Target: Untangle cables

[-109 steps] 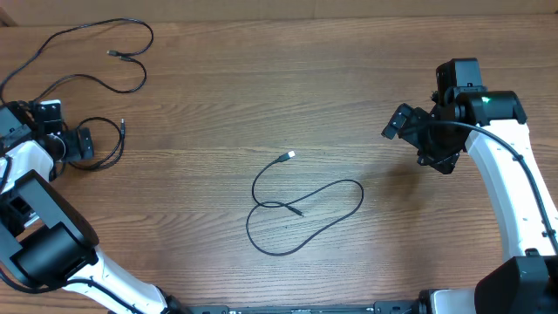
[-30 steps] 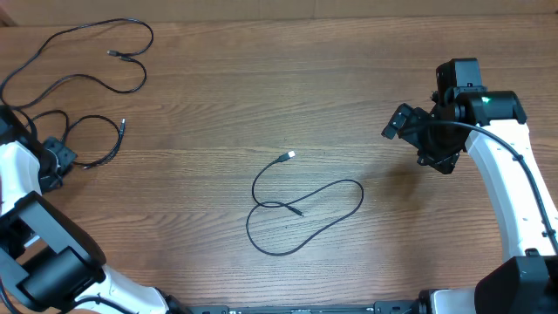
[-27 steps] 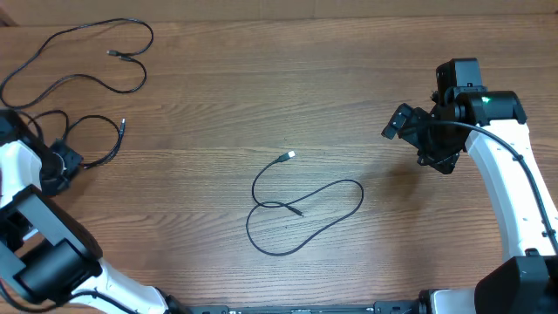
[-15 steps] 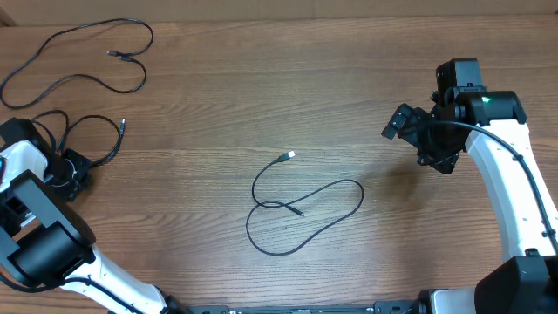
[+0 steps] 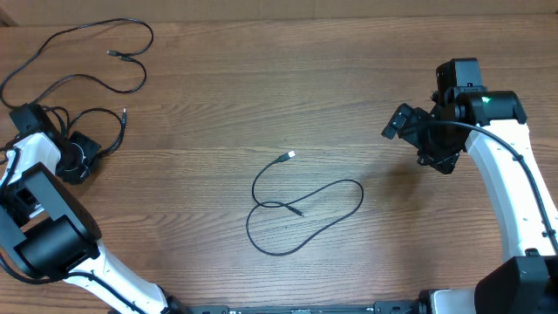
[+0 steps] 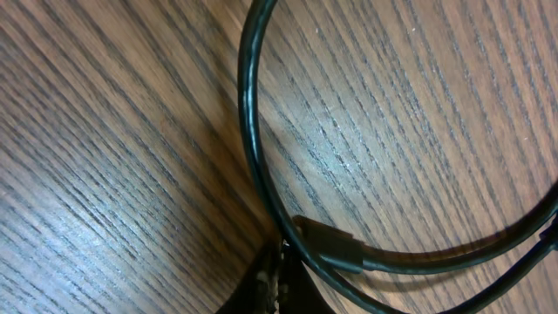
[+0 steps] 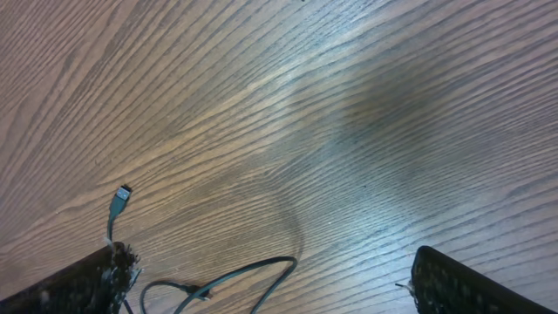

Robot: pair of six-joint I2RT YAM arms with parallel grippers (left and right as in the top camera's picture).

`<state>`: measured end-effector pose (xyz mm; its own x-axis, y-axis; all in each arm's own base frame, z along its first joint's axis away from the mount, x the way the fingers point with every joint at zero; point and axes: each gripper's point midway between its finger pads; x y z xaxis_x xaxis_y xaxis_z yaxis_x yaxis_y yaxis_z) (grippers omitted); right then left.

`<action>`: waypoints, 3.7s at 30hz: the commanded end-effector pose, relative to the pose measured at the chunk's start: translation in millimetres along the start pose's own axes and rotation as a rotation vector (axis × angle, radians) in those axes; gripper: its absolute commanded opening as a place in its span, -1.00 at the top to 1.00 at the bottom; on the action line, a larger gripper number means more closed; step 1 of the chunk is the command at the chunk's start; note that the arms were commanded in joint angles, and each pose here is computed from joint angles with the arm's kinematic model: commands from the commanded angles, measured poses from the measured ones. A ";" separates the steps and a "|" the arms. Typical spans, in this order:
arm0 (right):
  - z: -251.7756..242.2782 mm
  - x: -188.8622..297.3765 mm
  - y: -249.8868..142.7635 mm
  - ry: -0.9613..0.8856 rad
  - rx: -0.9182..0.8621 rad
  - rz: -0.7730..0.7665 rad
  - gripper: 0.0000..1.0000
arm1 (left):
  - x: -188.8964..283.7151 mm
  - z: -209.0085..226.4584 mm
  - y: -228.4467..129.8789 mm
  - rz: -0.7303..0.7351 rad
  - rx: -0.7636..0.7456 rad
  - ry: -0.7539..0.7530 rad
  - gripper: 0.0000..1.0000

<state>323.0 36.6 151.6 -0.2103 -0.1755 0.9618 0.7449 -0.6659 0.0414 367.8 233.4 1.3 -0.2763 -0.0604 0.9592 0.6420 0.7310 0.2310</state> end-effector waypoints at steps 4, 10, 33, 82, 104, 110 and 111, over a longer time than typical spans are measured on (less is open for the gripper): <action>0.6 1.8 1.7 0.001 0.007 -0.014 -1.00 | -7.4 25.1 -22.2 0.118 0.024 0.130 0.48; 0.6 1.8 1.7 0.001 0.007 -0.014 -1.00 | 44.2 18.1 -5.7 0.188 -0.020 0.128 0.28; 0.6 1.8 1.7 0.001 0.007 -0.014 -1.00 | 164.1 -233.5 -138.7 0.439 -0.818 -0.786 -0.99; 0.6 1.8 1.7 0.001 0.007 -0.014 -1.00 | 148.4 -262.6 -417.3 0.799 -2.069 -0.548 -0.71; 0.6 1.8 1.7 0.001 0.007 -0.014 -1.00 | 118.3 -245.8 -436.2 0.897 -2.019 -0.533 0.92; 0.6 1.8 1.7 0.001 0.007 -0.014 -1.00 | 135.1 -259.9 -423.8 0.866 -1.905 -0.532 0.92; 0.6 1.8 1.7 0.001 0.007 -0.014 -1.00 | 142.6 -265.8 -418.0 0.847 -1.877 -0.553 0.92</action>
<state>323.0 36.6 151.6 -0.2103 -0.1755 0.9618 0.7461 -0.6645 0.0419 231.3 -255.2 62.3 0.5192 0.1511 0.8412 0.2717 -0.9624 0.0052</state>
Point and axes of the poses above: each gripper's point midway between its finger pads, its own x axis back along the fingers, its own z axis along the line the jaws close on, y = z × x, and after that the axes turned 11 degrees about -x, right-handed
